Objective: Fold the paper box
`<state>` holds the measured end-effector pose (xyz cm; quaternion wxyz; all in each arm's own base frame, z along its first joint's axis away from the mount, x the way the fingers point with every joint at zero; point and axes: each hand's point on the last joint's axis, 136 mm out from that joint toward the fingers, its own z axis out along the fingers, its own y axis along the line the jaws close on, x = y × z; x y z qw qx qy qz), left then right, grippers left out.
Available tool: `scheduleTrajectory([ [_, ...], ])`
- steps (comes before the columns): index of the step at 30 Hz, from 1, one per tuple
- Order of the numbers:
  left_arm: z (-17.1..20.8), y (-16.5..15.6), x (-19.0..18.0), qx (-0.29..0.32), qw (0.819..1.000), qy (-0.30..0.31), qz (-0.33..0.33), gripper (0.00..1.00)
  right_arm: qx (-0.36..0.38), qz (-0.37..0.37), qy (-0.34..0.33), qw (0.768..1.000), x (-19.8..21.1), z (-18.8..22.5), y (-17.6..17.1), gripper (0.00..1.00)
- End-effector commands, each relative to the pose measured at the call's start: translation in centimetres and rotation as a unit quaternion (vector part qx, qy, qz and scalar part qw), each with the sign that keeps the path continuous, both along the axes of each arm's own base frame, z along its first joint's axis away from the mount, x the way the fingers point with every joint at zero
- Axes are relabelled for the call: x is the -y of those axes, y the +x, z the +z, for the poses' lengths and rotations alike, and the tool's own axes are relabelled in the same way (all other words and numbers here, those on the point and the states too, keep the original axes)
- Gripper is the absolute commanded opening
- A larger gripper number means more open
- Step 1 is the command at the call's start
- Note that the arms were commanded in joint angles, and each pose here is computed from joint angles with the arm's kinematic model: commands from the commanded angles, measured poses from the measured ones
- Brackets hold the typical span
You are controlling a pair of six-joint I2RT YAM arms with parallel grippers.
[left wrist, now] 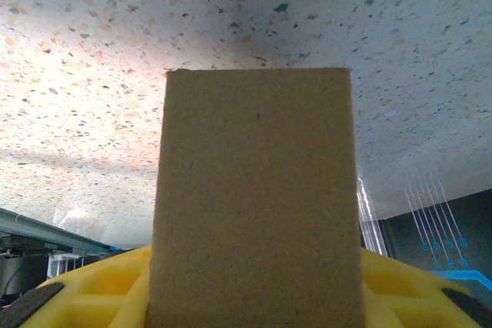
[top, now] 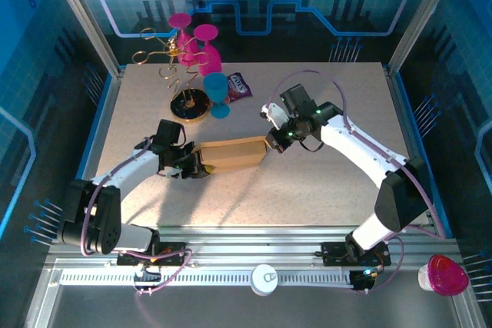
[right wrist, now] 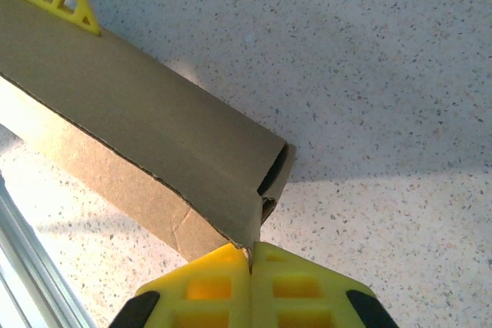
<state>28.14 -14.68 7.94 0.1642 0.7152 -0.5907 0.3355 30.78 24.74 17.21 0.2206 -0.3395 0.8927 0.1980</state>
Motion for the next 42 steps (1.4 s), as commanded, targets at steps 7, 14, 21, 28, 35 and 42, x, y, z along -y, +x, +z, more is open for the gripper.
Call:
scheduleTrajectory([
  [7, -1.7, 0.1, 0.1, -0.023, 1.000, -0.015, 0.016, 0.37, -0.017, -0.144, 0.065, 0.987, -0.5, 0.4, 0.5, 0.00],
  [14, -2.5, 0.5, 0.4, -0.026, 0.999, -0.024, 0.013, 0.44, -0.026, -0.172, 0.069, 0.982, -1.0, -0.2, 1.1, 0.00],
  [21, -3.1, 0.7, 0.4, -0.023, 0.999, -0.032, 0.015, 0.48, -0.018, -0.182, 0.057, 0.981, -1.0, -0.8, 1.5, 0.00],
  [28, -3.6, 1.1, 0.1, -0.021, 0.999, -0.034, 0.021, 0.45, -0.004, -0.183, 0.040, 0.982, -1.1, -1.6, 1.2, 0.00],
  [35, -4.4, 1.3, -0.1, -0.034, 0.998, -0.033, 0.030, 0.38, 0.018, -0.190, 0.026, 0.981, -1.4, -2.3, 0.5, 0.00],
  [42, -4.9, 1.6, -0.1, -0.037, 0.998, -0.035, 0.033, 0.37, 0.037, -0.197, 0.015, 0.980, -1.3, -2.8, 0.1, 0.00],
])
